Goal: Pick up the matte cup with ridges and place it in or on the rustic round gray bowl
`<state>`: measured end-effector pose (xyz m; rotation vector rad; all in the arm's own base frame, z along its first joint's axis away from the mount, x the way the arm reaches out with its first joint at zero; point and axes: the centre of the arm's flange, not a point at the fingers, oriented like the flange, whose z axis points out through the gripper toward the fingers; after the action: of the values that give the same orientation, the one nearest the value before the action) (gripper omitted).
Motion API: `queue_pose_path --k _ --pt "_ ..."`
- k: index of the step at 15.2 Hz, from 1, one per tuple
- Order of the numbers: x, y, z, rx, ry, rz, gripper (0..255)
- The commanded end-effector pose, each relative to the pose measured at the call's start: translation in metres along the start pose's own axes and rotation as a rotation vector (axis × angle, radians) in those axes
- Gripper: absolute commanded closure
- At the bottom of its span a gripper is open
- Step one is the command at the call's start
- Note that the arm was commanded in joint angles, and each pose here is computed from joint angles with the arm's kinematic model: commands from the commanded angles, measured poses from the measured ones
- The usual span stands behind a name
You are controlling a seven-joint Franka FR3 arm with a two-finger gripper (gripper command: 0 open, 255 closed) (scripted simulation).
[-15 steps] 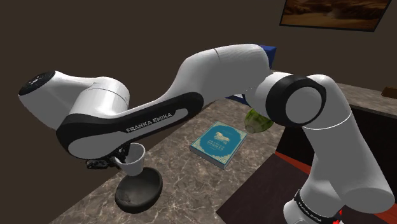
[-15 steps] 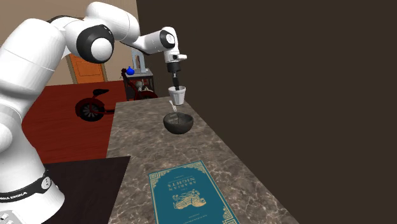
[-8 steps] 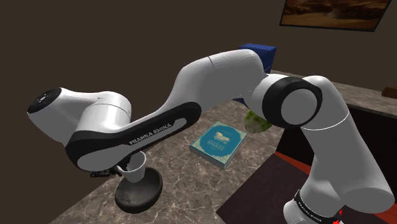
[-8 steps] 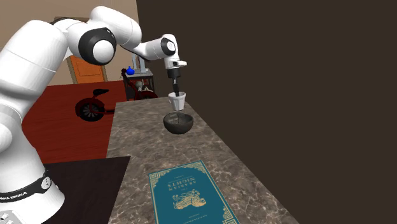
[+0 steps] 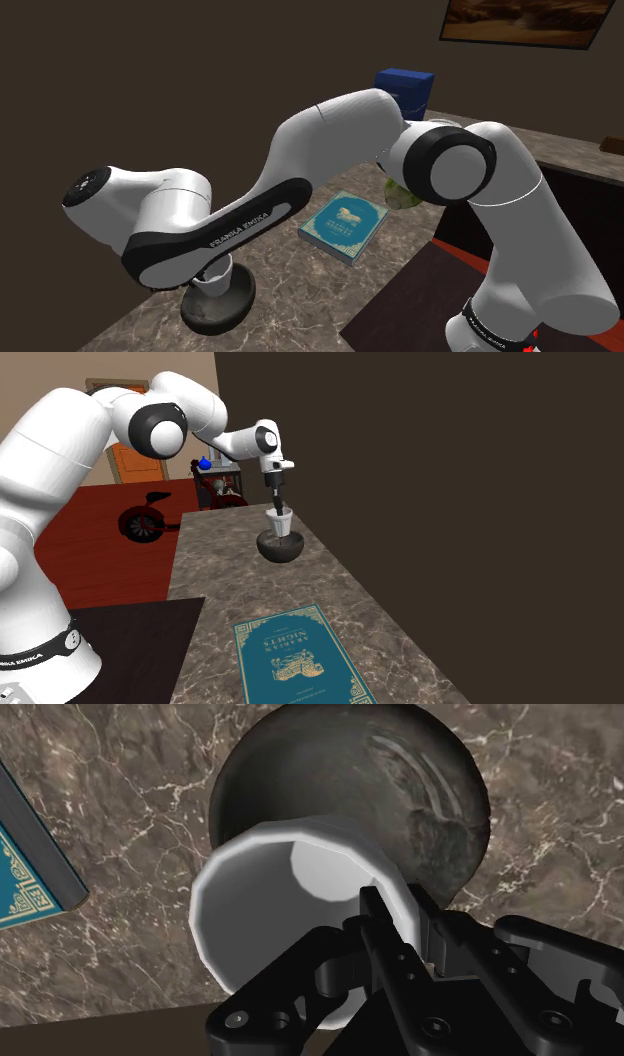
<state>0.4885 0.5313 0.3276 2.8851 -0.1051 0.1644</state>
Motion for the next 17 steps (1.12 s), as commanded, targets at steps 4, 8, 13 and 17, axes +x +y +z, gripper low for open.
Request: queue_pose_path --k 4,8,13,17 --pt "-0.001 -0.002 0.006 0.001 0.001 0.0 255" --pt "-0.001 -0.002 0.006 0.001 0.001 0.0 255" --pt "-0.001 -0.002 0.006 0.001 0.001 0.0 0" --pt "-0.001 -0.002 -0.033 0.001 0.001 0.0 0"
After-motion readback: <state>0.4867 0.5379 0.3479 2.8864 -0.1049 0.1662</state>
